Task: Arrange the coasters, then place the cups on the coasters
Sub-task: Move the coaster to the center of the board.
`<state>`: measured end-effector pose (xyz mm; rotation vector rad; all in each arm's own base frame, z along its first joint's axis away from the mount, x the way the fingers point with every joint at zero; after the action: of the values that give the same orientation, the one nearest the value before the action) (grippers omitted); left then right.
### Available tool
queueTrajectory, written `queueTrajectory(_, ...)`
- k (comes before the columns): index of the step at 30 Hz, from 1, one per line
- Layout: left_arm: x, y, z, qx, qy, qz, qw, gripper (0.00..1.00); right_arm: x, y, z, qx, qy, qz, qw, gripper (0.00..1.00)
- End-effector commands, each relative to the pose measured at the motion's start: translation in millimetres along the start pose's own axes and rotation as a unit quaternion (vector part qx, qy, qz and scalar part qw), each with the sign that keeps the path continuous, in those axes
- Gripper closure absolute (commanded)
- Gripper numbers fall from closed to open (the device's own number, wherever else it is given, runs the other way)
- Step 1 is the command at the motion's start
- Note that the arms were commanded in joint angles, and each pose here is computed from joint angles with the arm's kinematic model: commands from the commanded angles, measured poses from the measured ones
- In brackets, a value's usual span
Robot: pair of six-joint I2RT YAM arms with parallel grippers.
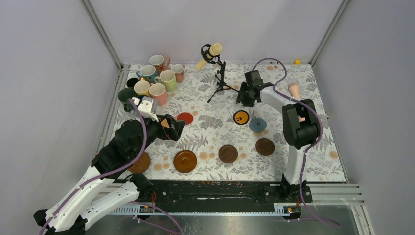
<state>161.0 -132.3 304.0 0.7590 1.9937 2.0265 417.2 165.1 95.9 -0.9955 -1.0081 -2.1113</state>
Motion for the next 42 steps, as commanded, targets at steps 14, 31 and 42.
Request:
queueTrajectory(14, -1, 10, 1, 0.001, 0.005, -0.027, 1.000, 0.01, -27, -12, -28, -0.054, -0.002, 0.052, 0.997, 0.49)
queueTrajectory(31, -1, 10, 1, 0.000, 0.007, -0.027, 1.000, 0.01, -13, -41, -31, -0.017, 0.015, 0.110, 0.994, 0.53)
queueTrajectory(42, -1, 10, 1, 0.000, 0.008, -0.026, 1.000, 0.01, -11, -59, -34, -0.016, 0.014, 0.129, 0.991, 0.54)
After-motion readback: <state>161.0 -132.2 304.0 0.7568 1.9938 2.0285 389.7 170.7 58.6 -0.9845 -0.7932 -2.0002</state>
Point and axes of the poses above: each gripper's point midway between its finger pads, its own x axis back along the fingers, its own z axis along the line the jaws close on, y = z × x, the point moved 5 cm from there along x, back along the fingers, and after that the axes turned 15 degrees about -x, right-handed, at the moved point
